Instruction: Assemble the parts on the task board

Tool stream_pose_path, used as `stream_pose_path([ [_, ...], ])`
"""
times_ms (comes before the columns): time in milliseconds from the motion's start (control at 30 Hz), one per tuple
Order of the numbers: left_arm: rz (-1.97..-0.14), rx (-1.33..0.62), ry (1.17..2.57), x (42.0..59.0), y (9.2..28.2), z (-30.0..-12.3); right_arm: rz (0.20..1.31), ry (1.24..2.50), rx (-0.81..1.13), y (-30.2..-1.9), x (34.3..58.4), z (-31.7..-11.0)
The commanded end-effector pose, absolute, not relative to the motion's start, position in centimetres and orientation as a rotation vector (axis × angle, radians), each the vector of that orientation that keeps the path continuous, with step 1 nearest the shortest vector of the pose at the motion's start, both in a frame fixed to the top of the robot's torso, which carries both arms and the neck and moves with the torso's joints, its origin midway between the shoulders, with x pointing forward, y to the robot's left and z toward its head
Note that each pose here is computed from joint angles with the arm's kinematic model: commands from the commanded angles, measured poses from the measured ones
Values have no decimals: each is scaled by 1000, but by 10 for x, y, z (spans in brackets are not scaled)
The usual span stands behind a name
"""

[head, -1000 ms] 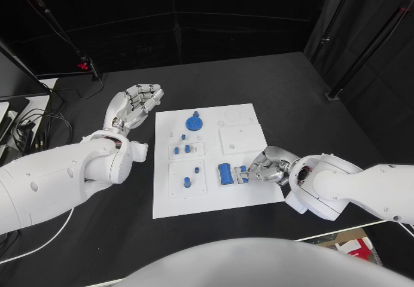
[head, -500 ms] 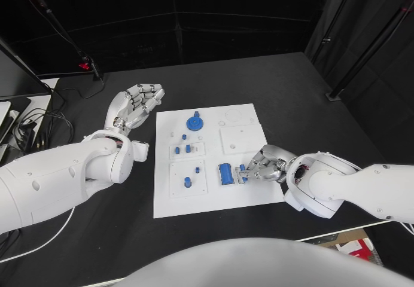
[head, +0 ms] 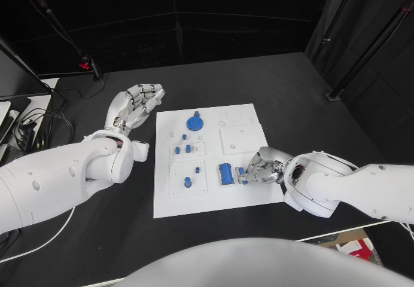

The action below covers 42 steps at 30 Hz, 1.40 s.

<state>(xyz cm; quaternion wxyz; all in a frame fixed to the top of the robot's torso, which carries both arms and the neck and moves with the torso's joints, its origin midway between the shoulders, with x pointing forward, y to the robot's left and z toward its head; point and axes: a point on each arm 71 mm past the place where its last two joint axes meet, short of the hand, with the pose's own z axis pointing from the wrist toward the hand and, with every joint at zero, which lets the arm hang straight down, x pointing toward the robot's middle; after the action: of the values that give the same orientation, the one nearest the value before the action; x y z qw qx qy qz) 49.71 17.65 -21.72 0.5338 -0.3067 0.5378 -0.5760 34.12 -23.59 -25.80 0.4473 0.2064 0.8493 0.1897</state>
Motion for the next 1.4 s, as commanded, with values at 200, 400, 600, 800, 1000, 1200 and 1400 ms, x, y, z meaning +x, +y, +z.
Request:
stream_pose_path([
  [200, -1407, -702, 1255, 497, 174, -213, 456, 2118, 443, -233, 342, -258],
  [400, -1406, -702, 1254, 497, 174, -213, 466, 2115, 436, -230, 342, -258],
  [600, -1406, -702, 1255, 497, 174, -214, 469, 2116, 433, -229, 343, -258],
  [800, -1405, -702, 1255, 497, 174, -214, 470, 2118, 429, -228, 344, -259],
  [1000, -1406, -703, 1256, 497, 174, -214, 469, 2123, 425, -228, 344, -260],
  [1200, -1406, -703, 1257, 497, 174, -214, 468, 2123, 424, -228, 345, -260],
  [1400, -1406, -704, 1257, 497, 174, -214, 468, 2124, 423, -227, 345, -260],
])
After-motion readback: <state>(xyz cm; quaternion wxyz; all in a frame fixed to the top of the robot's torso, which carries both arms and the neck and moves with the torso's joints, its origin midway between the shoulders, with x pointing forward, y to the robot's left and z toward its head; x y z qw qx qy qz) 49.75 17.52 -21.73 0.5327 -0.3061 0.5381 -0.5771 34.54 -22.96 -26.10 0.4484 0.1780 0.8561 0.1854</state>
